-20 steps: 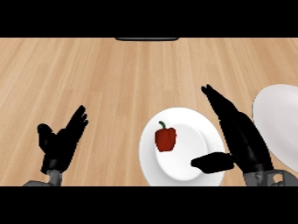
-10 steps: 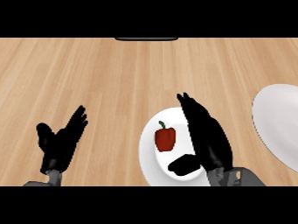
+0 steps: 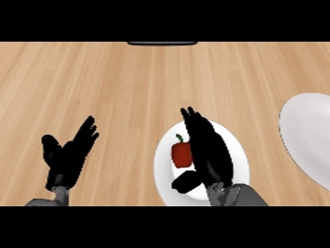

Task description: Pick the bell pepper from the plate and place it in the plate

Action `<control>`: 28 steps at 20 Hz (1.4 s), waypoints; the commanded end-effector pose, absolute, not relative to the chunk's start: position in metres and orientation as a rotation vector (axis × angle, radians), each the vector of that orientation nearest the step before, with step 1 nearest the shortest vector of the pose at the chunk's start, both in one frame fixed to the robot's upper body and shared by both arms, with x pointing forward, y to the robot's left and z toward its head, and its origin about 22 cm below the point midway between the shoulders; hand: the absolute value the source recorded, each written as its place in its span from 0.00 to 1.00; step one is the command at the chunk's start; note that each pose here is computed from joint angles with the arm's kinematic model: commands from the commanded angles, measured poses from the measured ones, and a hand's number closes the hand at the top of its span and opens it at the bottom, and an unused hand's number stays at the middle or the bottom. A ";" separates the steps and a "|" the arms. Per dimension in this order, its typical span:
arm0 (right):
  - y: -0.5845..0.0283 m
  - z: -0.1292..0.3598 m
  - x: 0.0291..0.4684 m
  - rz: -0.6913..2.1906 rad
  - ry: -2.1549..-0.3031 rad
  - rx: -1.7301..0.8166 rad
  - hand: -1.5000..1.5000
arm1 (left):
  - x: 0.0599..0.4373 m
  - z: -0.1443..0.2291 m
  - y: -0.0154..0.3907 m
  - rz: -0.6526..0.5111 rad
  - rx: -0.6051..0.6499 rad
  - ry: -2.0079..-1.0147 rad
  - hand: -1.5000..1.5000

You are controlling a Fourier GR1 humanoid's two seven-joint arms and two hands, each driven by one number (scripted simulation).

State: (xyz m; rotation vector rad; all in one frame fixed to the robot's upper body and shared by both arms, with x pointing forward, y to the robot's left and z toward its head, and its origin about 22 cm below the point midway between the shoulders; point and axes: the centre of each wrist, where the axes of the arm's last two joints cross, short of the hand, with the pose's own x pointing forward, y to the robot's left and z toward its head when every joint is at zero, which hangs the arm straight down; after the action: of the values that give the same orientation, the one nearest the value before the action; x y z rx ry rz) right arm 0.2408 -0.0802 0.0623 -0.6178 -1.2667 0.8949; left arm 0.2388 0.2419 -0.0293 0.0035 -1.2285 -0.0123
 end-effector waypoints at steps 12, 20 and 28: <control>-0.071 0.022 0.266 0.942 -1.149 -0.708 0.00 | 0.229 -0.029 0.236 -0.012 0.010 -1.181 0.50; -0.076 0.013 0.264 1.106 -1.088 -0.664 1.00 | 0.239 -0.039 0.244 -0.016 0.004 -1.186 0.50; -0.072 0.007 0.254 1.141 -1.166 -0.764 1.00 | 0.238 -0.036 0.228 -0.001 -0.018 -1.181 0.50</control>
State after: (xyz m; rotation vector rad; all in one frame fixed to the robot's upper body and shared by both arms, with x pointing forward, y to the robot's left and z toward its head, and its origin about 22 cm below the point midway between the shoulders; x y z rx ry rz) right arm 0.2672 -0.0754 0.0109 -0.7383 -1.1577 1.1087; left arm 0.2365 0.2388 -0.0262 -0.0041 -1.2199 -0.0092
